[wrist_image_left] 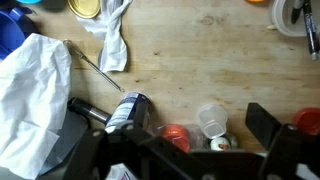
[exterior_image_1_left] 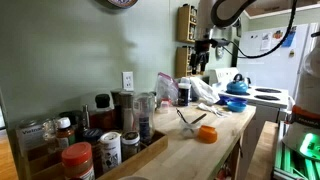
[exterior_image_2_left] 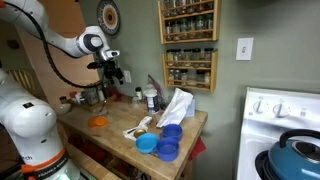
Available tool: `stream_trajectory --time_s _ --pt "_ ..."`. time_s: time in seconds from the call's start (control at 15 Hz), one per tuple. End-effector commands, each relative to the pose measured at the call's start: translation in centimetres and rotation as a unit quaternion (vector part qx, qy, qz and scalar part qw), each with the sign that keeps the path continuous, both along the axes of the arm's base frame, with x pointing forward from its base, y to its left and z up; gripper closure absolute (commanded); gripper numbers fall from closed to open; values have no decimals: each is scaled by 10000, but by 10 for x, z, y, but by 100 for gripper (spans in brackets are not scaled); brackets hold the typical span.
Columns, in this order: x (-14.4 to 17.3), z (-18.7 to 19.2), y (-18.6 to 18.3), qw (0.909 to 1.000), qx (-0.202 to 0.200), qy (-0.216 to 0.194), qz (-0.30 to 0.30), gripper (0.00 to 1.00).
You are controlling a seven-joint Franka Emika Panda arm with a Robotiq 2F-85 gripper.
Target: Place the orange lid on top of the container on the blue jar
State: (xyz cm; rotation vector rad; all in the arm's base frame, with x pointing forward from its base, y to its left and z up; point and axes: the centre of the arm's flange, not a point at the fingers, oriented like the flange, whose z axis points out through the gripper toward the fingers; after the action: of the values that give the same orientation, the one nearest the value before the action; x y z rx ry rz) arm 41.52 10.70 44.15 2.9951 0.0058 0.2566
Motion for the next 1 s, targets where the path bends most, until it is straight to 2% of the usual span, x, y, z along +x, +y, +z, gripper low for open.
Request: stream_trajectory --time_s 0.0,0.13,0.27,0.47,0.67,0.73,0.8,0.93 --pt "0 0 0 10000 0 4 0 0" --pt "0 -5 0 9997 138 194 -29 0" --pt "1 -29 3 9977 529 397 112 0" --pt "-4 -73 16 9886 1240 688 507 0" --pt "-25 -112 15 9744 1638 1161 1015 0" --pt "-32 -112 10 9701 1692 1319 1135 0" --pt "-19 -100 18 9786 1488 1095 903 0" --pt "-20 -106 17 9774 1503 1153 933 0"
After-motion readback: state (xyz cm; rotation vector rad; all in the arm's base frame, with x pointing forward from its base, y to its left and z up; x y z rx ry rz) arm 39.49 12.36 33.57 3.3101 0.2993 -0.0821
